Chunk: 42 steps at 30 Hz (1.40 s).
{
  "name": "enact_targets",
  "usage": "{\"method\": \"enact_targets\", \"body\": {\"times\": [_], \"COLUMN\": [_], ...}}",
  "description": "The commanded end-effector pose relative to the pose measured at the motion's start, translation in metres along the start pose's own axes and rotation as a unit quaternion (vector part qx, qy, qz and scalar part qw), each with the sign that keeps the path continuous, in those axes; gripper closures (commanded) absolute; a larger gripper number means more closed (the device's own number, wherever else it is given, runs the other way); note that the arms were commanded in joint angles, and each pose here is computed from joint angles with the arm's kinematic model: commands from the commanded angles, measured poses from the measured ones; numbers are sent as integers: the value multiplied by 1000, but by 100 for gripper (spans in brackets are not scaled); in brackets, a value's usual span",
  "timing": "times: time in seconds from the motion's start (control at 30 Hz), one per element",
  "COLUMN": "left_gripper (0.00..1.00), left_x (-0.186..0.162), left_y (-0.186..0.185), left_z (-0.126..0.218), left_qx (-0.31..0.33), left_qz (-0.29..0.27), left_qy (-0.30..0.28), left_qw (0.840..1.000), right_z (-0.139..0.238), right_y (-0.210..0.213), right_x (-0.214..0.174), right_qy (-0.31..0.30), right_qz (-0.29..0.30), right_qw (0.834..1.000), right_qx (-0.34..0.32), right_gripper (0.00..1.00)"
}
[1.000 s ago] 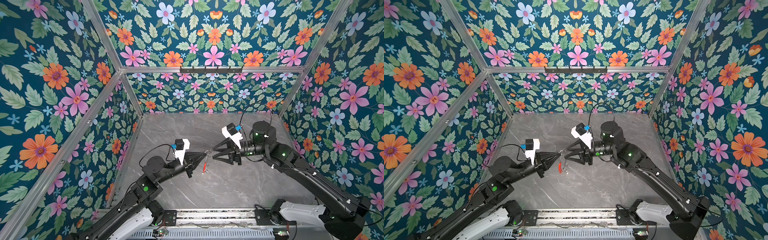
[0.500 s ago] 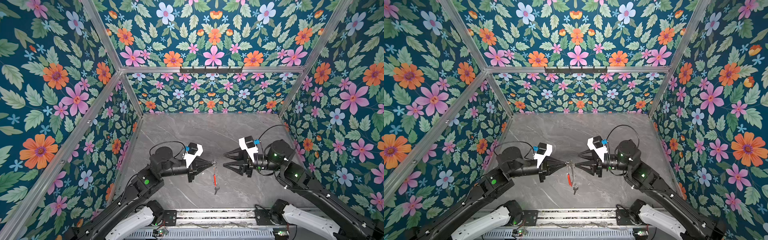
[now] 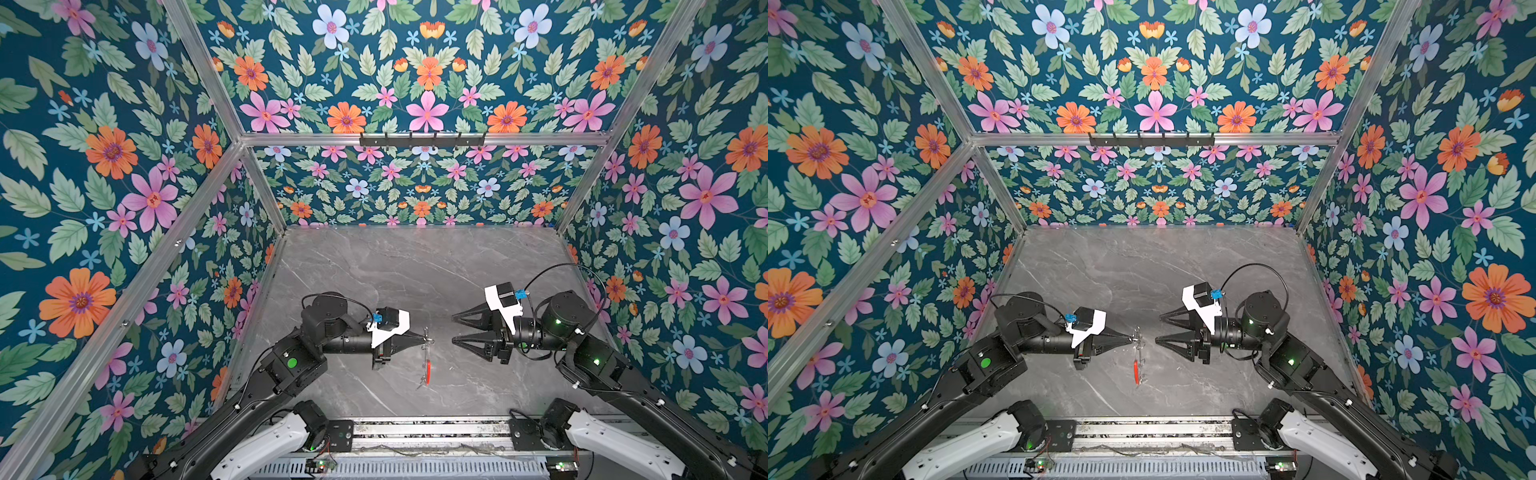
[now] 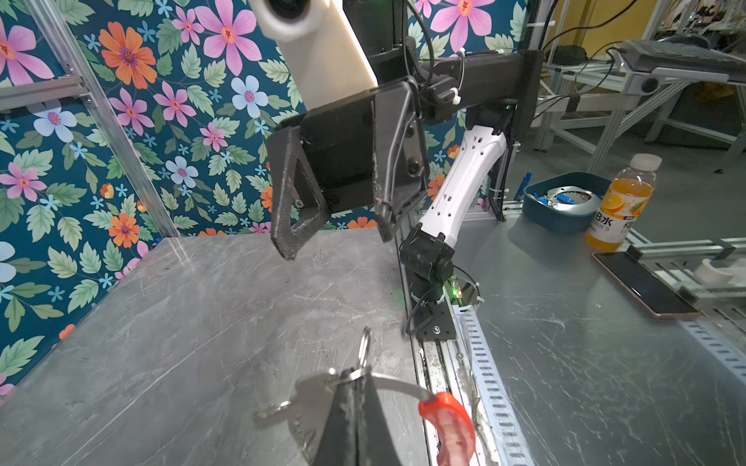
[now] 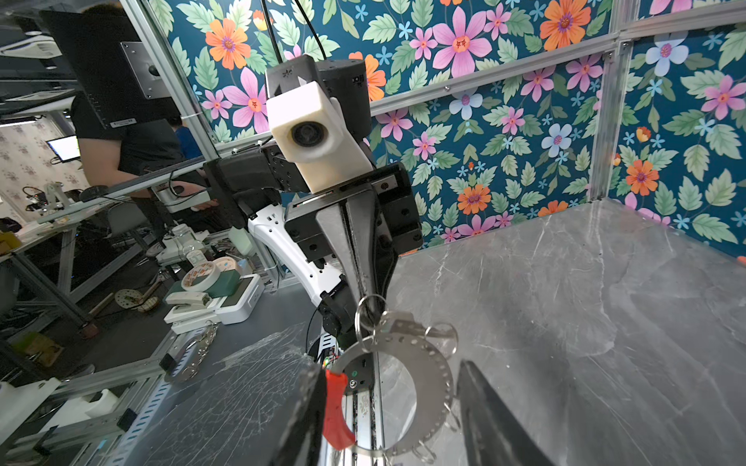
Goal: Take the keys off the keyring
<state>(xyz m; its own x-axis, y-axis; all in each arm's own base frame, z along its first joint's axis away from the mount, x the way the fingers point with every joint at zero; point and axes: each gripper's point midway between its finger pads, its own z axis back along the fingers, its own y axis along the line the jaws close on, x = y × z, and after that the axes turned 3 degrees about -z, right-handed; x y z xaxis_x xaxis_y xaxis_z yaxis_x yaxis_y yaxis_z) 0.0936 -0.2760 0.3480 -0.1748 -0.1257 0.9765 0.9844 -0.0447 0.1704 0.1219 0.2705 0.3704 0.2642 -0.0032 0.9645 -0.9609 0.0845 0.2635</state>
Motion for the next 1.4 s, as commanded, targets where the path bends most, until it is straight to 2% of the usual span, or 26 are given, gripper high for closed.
{"method": "enact_targets", "body": {"times": [0.0, 0.23, 0.5, 0.6, 0.73, 0.8, 0.93, 1.1, 1.2, 1.3, 1.37], "left_gripper": [100, 100, 100, 100, 100, 100, 100, 100, 100, 100, 100], "left_x": [6, 0, -1, 5, 3, -3, -11, -32, -43, -47, -46], "left_y": [-2, -1, 1, 12, 35, 44, 51, 57, 55, 53, 53], "left_z": [1, -4, -4, -5, -11, -16, -28, -43, -49, -53, -53], "left_qx": [-7, -21, -17, 7, 36, 52, 97, 147, 161, 162, 162], "left_qz": [-47, -56, -63, -47, 18, 48, 60, 65, 52, 49, 48], "left_qy": [-7, 13, 21, 27, 86, 118, 176, 276, 327, 347, 348], "left_qw": [999, 998, 998, 999, 995, 991, 978, 948, 930, 922, 922], "right_z": [-2, -10, -15, -13, -8, -5, 4, 20, 23, 25, 30], "right_y": [8, 10, -1, -13, -38, -47, -68, -99, -101, -95, -98], "right_x": [7, -1, 0, 4, 4, 2, -5, -11, -14, -12, -13], "right_qy": [-8, 14, 11, 3, -4, -9, -25, -35, -45, -60, -65], "right_qz": [10, -3, -6, -7, -17, -17, -19, -29, -27, -19, -19], "right_qw": [1000, 998, 999, 1000, 996, 993, 984, 962, 960, 963, 958], "right_qx": [23, 58, 38, -6, -86, -112, -174, -268, -277, -263, -277], "right_gripper": [47, 46, 47, 47, 49, 49, 48, 48, 48, 46, 46]}}
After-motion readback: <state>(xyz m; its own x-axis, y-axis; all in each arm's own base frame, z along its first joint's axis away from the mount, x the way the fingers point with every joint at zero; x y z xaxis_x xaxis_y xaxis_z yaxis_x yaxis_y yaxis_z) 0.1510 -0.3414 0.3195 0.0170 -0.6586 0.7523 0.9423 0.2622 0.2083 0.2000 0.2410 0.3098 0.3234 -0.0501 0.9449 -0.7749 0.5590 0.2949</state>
